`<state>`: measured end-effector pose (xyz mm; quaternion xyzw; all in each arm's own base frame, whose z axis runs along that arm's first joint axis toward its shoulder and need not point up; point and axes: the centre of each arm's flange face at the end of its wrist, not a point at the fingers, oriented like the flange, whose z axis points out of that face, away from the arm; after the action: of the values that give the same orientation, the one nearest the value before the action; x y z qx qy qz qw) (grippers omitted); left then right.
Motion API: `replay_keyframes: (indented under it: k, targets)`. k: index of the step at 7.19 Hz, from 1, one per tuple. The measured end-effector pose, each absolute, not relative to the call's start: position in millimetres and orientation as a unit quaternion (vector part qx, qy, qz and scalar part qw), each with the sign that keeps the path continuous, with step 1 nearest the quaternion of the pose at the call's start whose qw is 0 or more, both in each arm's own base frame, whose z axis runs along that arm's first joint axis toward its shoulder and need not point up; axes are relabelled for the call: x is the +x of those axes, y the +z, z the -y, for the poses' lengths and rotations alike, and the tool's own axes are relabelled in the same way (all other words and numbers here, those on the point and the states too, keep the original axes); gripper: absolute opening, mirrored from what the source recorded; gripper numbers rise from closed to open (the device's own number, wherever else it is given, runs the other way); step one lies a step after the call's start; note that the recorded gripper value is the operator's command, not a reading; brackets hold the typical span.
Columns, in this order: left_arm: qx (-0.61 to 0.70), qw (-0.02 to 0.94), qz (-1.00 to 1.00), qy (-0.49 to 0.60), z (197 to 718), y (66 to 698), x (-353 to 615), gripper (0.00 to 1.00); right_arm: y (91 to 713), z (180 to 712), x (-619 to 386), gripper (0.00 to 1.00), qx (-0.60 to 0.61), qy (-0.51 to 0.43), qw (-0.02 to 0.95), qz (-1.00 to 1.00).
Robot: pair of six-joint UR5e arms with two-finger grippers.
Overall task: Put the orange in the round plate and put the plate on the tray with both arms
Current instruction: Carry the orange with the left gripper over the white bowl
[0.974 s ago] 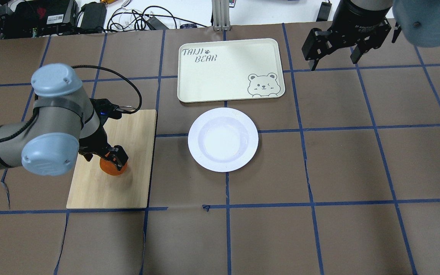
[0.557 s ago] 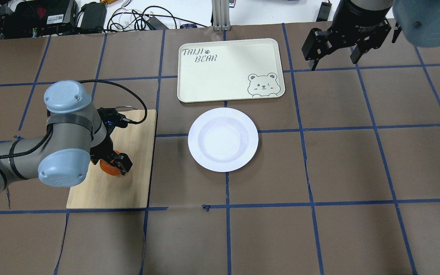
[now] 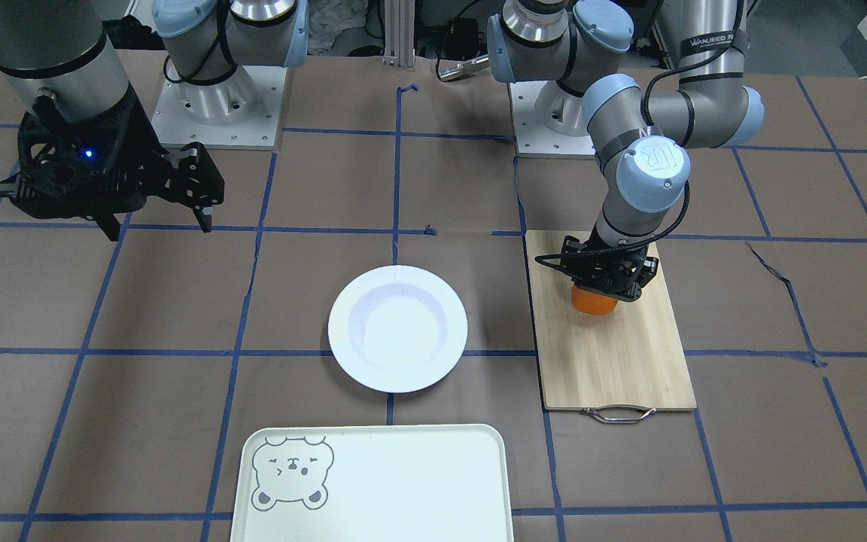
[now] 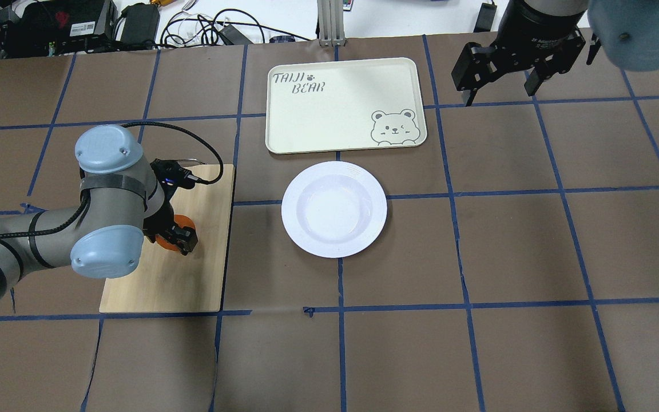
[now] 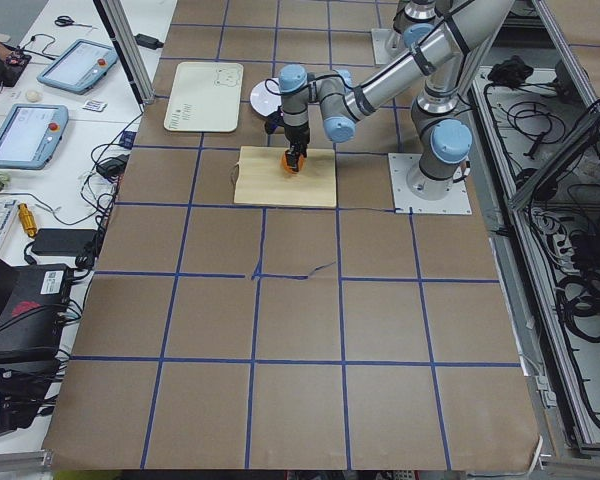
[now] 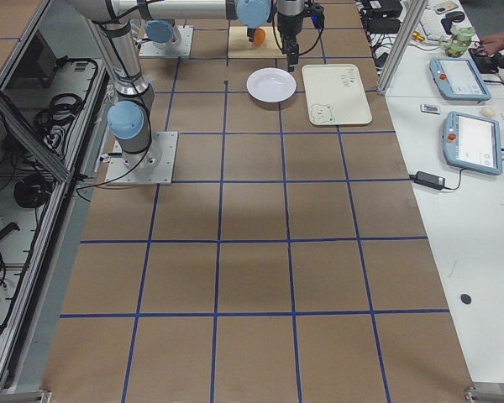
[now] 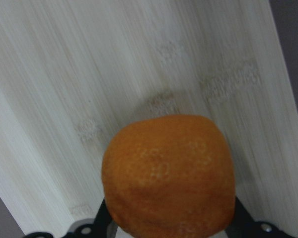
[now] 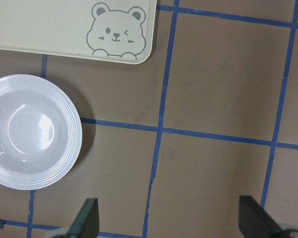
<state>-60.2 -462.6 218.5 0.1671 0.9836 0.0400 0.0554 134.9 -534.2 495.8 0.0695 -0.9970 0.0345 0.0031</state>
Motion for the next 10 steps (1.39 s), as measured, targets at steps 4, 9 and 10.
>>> replay_keyframes:
  k: [4,9,10]
  targets:
    - [0.002,-0.023,-1.0,0.014,485.7,253.8,-141.9,0.0,495.7,534.1,135.2,1.0,0.07,0.034,0.002,0.997]
    - [-0.19,-0.118,-0.974,0.044,463.6,236.0,-320.0,0.54,494.8,533.9,134.9,1.0,0.071,0.032,0.002,0.997]
    - [-0.201,-0.131,-0.97,0.05,465.8,221.3,-332.1,0.55,493.0,535.1,135.4,1.0,0.072,0.03,0.001,0.997]
